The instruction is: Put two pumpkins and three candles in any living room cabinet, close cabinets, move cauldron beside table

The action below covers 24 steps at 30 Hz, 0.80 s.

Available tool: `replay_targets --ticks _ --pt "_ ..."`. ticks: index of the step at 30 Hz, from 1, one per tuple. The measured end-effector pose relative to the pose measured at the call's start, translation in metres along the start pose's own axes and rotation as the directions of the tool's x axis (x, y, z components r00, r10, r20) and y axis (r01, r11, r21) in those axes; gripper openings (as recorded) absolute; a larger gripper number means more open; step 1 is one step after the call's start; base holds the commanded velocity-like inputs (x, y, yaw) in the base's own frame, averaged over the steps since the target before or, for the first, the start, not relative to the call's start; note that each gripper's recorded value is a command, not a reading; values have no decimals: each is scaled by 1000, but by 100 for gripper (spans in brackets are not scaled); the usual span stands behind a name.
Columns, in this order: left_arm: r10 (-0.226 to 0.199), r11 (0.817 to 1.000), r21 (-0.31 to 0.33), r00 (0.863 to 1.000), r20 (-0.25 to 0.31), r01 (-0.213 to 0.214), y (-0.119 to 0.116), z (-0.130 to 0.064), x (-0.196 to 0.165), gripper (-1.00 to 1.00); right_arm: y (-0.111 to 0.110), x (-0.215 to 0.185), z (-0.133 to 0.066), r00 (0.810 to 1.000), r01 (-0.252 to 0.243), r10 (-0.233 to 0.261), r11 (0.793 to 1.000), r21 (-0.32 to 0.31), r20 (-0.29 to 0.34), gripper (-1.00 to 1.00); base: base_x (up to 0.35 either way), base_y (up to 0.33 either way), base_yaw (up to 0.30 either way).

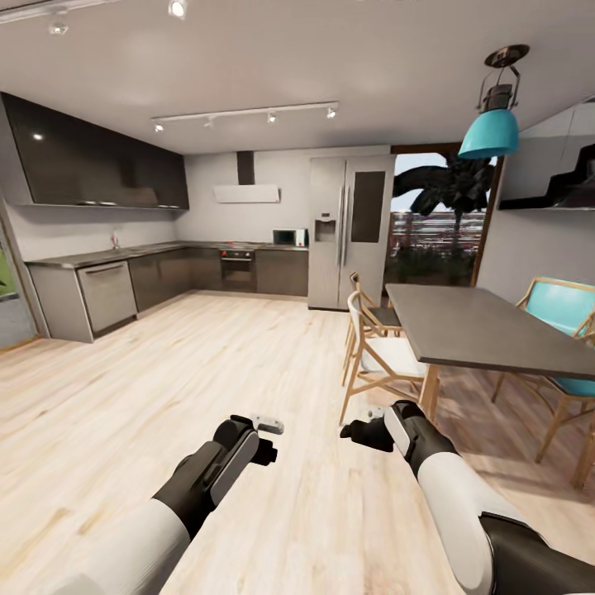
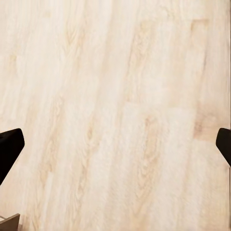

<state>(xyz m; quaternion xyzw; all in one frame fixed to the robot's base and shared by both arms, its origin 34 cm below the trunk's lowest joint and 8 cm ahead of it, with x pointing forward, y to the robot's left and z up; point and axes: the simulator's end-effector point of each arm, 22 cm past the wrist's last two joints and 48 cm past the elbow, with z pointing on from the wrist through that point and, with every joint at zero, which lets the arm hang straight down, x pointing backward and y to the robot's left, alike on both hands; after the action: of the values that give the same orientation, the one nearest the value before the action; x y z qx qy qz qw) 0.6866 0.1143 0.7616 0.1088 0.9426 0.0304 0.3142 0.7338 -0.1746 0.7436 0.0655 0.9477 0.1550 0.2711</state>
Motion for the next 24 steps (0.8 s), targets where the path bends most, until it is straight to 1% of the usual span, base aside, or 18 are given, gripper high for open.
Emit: replay_targets --ticks 13,24 --pt "0 1000 -3 1000 9 0 -3 14 14 100 -6 12 14 1000 3 -3 1000 -2 9 100 0 0 -272" --pt "1 1000 -2 1000 25 -1 -4 9 9 100 -5 9 10 1000 4 -4 1000 -4 17 100 0 0 -272"
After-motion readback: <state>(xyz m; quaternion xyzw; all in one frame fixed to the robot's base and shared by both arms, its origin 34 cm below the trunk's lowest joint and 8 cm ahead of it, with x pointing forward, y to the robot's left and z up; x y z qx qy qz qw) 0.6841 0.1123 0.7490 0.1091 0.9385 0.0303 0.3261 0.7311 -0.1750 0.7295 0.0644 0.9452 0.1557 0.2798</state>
